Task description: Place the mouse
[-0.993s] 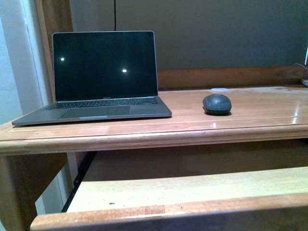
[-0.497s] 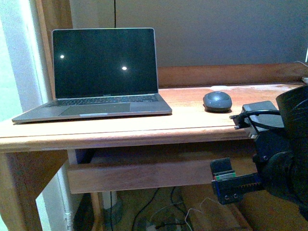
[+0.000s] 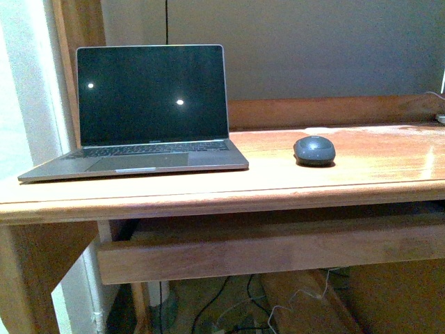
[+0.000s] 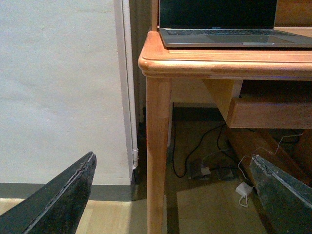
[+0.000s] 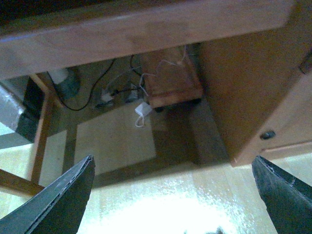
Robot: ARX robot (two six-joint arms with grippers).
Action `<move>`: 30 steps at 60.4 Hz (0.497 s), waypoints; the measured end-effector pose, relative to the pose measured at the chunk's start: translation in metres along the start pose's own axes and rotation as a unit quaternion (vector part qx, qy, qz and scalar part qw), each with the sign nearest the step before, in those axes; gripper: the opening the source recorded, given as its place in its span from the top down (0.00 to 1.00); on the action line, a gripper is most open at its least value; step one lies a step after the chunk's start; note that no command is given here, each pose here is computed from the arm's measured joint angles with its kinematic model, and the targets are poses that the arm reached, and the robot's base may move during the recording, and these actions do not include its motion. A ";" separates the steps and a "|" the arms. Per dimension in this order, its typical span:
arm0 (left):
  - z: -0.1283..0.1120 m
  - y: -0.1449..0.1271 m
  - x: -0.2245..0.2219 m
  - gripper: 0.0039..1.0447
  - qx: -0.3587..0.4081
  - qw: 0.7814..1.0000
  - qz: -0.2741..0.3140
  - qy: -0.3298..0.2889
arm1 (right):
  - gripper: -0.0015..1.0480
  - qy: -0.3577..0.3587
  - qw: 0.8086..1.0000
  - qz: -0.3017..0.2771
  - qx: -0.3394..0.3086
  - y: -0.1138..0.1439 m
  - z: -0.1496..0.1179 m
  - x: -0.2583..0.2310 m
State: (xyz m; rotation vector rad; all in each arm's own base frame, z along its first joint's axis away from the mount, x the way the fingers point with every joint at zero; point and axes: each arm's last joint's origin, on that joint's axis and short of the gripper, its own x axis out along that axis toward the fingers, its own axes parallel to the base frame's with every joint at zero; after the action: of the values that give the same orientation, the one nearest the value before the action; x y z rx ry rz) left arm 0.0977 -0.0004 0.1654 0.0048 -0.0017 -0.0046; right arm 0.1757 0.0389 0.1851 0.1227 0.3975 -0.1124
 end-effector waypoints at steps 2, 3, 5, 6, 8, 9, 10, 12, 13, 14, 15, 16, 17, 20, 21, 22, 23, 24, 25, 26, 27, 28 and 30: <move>0.000 0.000 0.000 0.07 0.000 1.000 0.000 0.000 | 0.07 -0.005 1.000 -0.012 0.007 -0.004 -0.005 -0.012; 0.000 0.000 0.000 0.07 0.000 1.000 0.000 0.000 | 0.07 -0.009 1.000 -0.017 0.010 -0.006 -0.009 -0.020; 0.000 0.000 0.000 0.07 0.000 1.000 0.000 0.000 | 0.07 -0.015 1.000 -0.023 0.011 -0.009 -0.014 -0.031; 0.000 0.000 0.000 0.07 0.000 1.000 0.000 0.000 | 0.07 -0.021 0.999 -0.027 0.011 -0.010 -0.017 -0.038; 0.000 0.000 0.000 0.07 0.000 1.000 0.000 0.000 | 0.07 -0.030 0.999 -0.032 0.014 -0.011 -0.021 -0.048; 0.000 0.000 0.000 0.07 0.000 1.000 0.000 0.000 | 0.07 -0.032 0.999 -0.032 0.013 -0.012 -0.023 -0.051; 0.000 0.000 0.000 0.07 0.000 1.000 0.000 0.000 | 0.07 -0.037 0.999 -0.032 0.016 -0.012 -0.025 -0.056; 0.000 0.000 0.000 0.07 0.000 1.000 0.000 0.000 | 0.07 -0.056 0.998 -0.026 0.023 -0.013 -0.027 -0.064; 0.000 0.000 0.000 0.07 0.000 1.000 0.000 0.000 | 0.07 -0.069 0.997 -0.020 0.032 -0.012 -0.026 -0.068; 0.000 0.000 0.000 0.07 0.000 1.000 0.000 0.000 | 0.07 -0.078 0.996 -0.017 0.040 -0.012 -0.026 -0.070; 0.000 0.000 0.000 0.07 0.000 1.000 0.000 0.000 | 0.07 -0.081 0.996 -0.017 0.043 -0.011 -0.026 -0.071; 0.000 0.000 0.000 0.07 0.000 1.000 0.000 0.000 | 0.07 -0.085 0.995 -0.016 0.049 -0.011 -0.025 -0.072; 0.000 0.000 0.000 0.07 0.000 1.000 0.000 0.000 | 0.07 -0.087 0.995 -0.018 0.054 -0.010 -0.027 -0.072; 0.000 0.000 0.000 0.07 0.000 1.000 0.000 0.000 | 0.07 -0.094 0.994 -0.027 0.058 -0.008 -0.032 -0.070; 0.000 0.000 0.000 0.07 0.000 1.000 0.000 0.000 | 0.07 -0.095 0.993 -0.028 0.058 -0.008 -0.033 -0.069; 0.000 0.000 0.000 0.07 0.000 1.000 0.000 0.000 | 0.07 -0.095 0.993 -0.027 0.058 -0.007 -0.037 -0.068; 0.000 0.000 0.000 0.07 0.000 1.000 0.000 0.000 | 0.11 -0.108 0.993 0.004 0.054 -0.006 -0.042 -0.066; 0.000 0.000 0.000 0.07 0.000 1.000 0.000 0.000 | 0.15 -0.122 0.991 0.022 0.057 -0.007 -0.045 -0.064; 0.000 0.000 0.000 0.07 0.000 1.000 0.000 0.000 | 0.19 -0.140 0.988 0.051 0.040 -0.008 -0.050 -0.062; 0.000 0.000 0.000 0.07 0.000 1.000 0.000 0.000 | 0.22 -0.152 0.986 0.065 0.031 -0.009 -0.052 -0.062; 0.000 0.000 0.000 0.07 0.000 1.000 0.002 0.000 | 0.27 -0.169 0.983 0.070 0.014 -0.011 -0.048 -0.063; 0.000 0.000 0.000 0.07 0.000 1.000 0.001 -0.001 | 0.30 -0.181 0.981 0.073 0.007 -0.012 -0.046 -0.064; 0.000 0.000 0.000 0.07 0.000 1.000 0.000 0.000 | 0.39 -0.194 0.978 0.075 -0.014 -0.017 -0.043 -0.065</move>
State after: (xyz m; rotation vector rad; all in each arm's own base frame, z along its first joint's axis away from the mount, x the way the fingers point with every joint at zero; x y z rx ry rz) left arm 0.0976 -0.0004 0.1654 0.0040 -0.0017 -0.0038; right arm 0.0971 0.0342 0.1694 0.0995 -0.0009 0.0192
